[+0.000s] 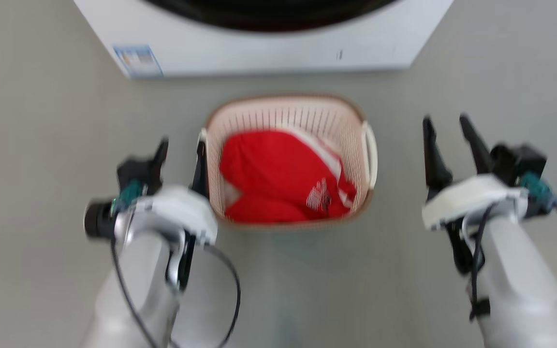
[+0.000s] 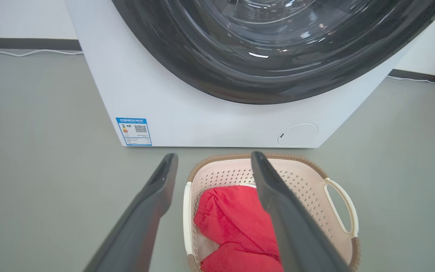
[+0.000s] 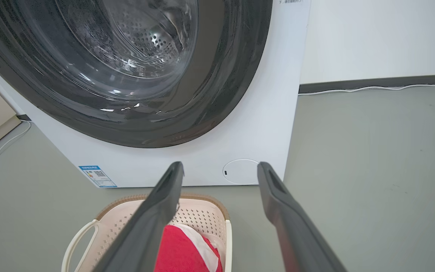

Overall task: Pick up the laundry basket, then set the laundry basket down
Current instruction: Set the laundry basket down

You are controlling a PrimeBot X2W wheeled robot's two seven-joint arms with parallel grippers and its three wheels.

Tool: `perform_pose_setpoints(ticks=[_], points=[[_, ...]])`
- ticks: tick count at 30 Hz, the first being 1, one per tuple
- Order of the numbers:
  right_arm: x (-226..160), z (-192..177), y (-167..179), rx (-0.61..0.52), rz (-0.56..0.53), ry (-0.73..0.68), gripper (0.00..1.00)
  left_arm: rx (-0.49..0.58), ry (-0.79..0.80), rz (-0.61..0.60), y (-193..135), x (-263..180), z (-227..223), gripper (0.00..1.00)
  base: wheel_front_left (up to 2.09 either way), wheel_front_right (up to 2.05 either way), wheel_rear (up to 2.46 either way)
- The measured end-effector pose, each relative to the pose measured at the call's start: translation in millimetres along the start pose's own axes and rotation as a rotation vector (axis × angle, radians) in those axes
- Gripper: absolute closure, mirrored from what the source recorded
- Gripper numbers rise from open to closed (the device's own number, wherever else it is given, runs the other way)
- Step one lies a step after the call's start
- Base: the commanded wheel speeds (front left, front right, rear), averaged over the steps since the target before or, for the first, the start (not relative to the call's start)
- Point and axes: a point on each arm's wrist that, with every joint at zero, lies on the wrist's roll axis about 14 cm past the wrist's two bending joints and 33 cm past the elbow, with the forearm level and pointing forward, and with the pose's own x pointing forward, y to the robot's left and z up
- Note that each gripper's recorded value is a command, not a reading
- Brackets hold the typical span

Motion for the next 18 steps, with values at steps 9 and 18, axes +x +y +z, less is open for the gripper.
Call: perform_pose_setpoints(ticks=[9, 18], points=[[-82.5, 31.5, 4.2, -0.029, 0.002, -0.095, 0.00, -0.035, -0.075, 0.045, 14.9, -88.2, 20.3, 0.00, 0.00, 0.00, 0.00], [-139.5, 42.7, 11.7, -0.060, 0.020, -0.172, 0.00, -0.044, -0.155, 0.089, 30.9, -154.1, 28.1, 0.00, 0.00, 0.00, 0.00]])
